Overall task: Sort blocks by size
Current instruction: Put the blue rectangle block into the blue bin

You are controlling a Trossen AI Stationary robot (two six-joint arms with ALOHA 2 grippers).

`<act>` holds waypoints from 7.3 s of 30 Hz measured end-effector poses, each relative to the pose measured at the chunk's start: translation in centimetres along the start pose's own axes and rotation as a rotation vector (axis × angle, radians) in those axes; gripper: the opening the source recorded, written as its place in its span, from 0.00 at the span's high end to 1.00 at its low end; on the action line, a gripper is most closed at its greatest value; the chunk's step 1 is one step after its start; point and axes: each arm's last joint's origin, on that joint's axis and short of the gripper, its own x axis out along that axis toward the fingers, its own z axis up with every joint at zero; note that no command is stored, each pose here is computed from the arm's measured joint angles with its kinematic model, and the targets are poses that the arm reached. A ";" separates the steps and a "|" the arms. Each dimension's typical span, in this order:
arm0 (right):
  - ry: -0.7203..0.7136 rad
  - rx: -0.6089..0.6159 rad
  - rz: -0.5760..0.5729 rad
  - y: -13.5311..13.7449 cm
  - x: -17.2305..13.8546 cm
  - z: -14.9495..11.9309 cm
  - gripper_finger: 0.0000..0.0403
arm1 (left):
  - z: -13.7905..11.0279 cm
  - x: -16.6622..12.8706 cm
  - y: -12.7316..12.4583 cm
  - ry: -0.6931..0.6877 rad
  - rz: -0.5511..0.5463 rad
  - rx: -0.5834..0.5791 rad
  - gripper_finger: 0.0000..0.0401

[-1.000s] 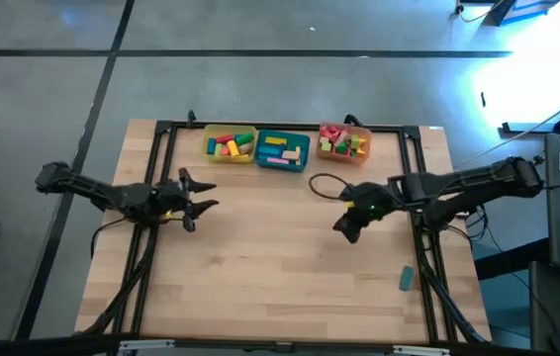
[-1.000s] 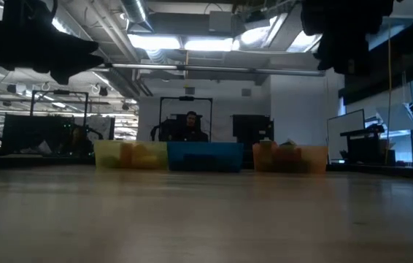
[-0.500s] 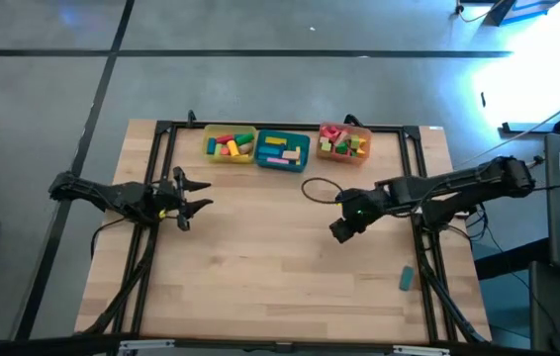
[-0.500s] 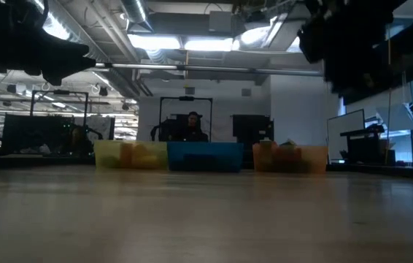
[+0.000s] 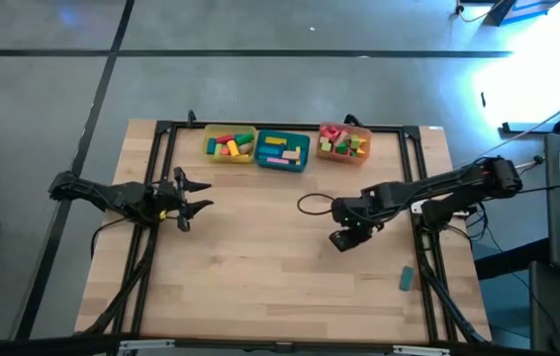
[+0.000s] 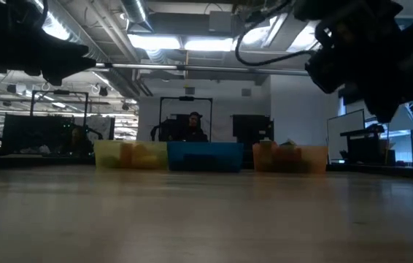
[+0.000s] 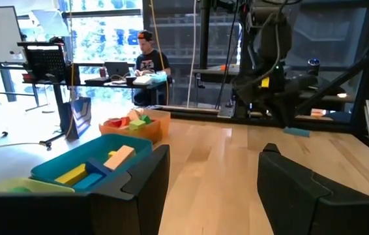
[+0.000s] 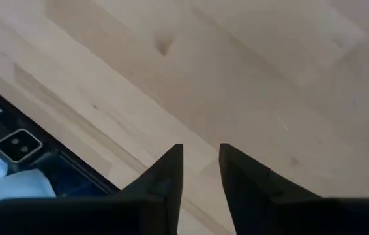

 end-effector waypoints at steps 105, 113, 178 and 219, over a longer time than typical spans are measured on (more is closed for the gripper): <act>-0.227 0.369 -0.550 -1.8 9.9 -18.4 0.67 | 0.0 0.0 0.0 0.001 0.000 0.000 0.51; -0.234 0.344 -0.567 -0.8 8.9 -18.5 0.68 | 0.0 0.0 0.0 0.001 -0.001 0.000 0.51; -0.141 0.628 -0.641 1.0 9.0 -19.3 0.67 | 0.0 0.0 0.0 0.001 -0.001 -0.004 0.51; -0.237 0.842 -0.708 0.5 10.7 -19.1 0.67 | 0.0 0.0 0.0 0.001 -0.001 -0.010 0.51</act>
